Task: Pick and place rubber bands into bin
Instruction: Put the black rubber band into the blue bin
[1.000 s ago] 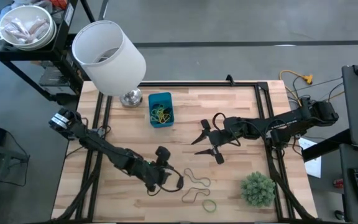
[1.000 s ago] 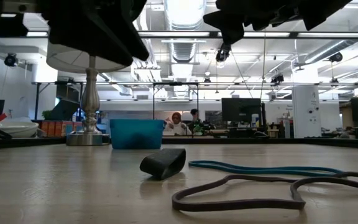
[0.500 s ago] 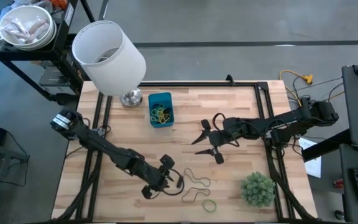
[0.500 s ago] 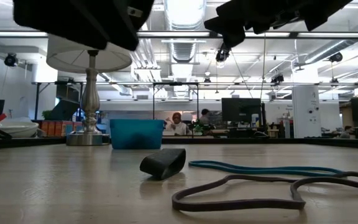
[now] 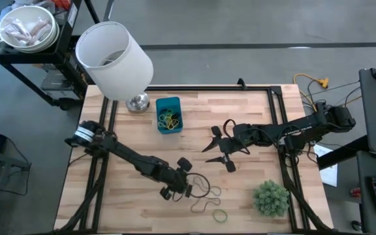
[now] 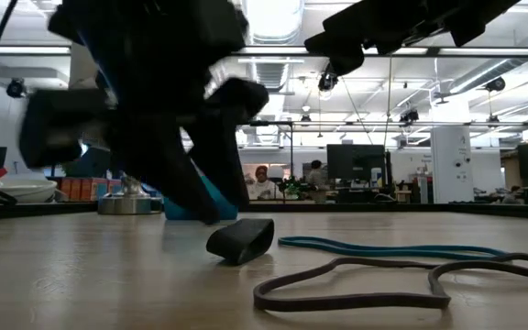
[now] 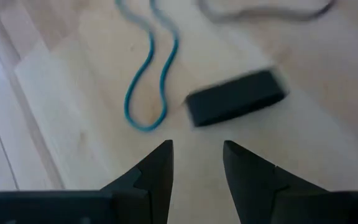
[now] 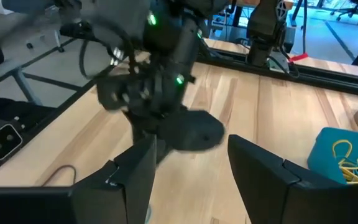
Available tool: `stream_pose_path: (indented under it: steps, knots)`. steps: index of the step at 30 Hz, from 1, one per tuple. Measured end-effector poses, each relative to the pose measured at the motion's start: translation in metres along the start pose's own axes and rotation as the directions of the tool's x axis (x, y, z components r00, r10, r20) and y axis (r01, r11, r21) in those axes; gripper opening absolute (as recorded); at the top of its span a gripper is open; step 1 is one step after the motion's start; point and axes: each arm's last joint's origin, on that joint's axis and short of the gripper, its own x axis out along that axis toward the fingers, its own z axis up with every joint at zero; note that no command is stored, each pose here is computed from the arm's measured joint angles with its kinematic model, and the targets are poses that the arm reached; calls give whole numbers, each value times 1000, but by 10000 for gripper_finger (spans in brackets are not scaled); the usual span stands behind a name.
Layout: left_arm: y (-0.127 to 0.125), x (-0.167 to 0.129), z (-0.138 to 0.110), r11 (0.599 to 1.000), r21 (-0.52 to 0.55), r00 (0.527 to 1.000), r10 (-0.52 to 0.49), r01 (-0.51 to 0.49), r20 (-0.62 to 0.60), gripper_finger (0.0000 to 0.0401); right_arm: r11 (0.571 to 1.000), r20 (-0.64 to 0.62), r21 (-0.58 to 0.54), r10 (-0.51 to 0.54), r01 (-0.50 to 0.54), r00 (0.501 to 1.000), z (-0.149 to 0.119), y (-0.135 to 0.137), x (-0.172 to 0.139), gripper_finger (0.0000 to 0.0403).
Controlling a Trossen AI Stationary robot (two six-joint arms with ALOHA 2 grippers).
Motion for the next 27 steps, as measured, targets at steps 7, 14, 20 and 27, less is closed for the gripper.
stream_pose_path:
  steps: [7, 14, 20, 27]
  knots:
    - [4, 8, 0, 1000, -10, 1000, 0, 0, -3, 125, 1000, -15, 3, 3, -3, 1000, -1, 0, 0, 188]
    - [3, 9, 2, 999, -12, 999, -32, 33, 28, 125, 1000, -15, 3, 3, -3, 1000, -1, 0, 0, 187]
    - [3, 12, 4, 998, -5, 996, -58, 58, 69, 125, 1000, -15, 3, 3, -3, 1000, -2, 0, 0, 187]
    - [3, 12, 6, 998, -4, 993, -69, 70, 93, 125, 1000, -15, 3, 3, -3, 1000, -2, 0, 0, 187]
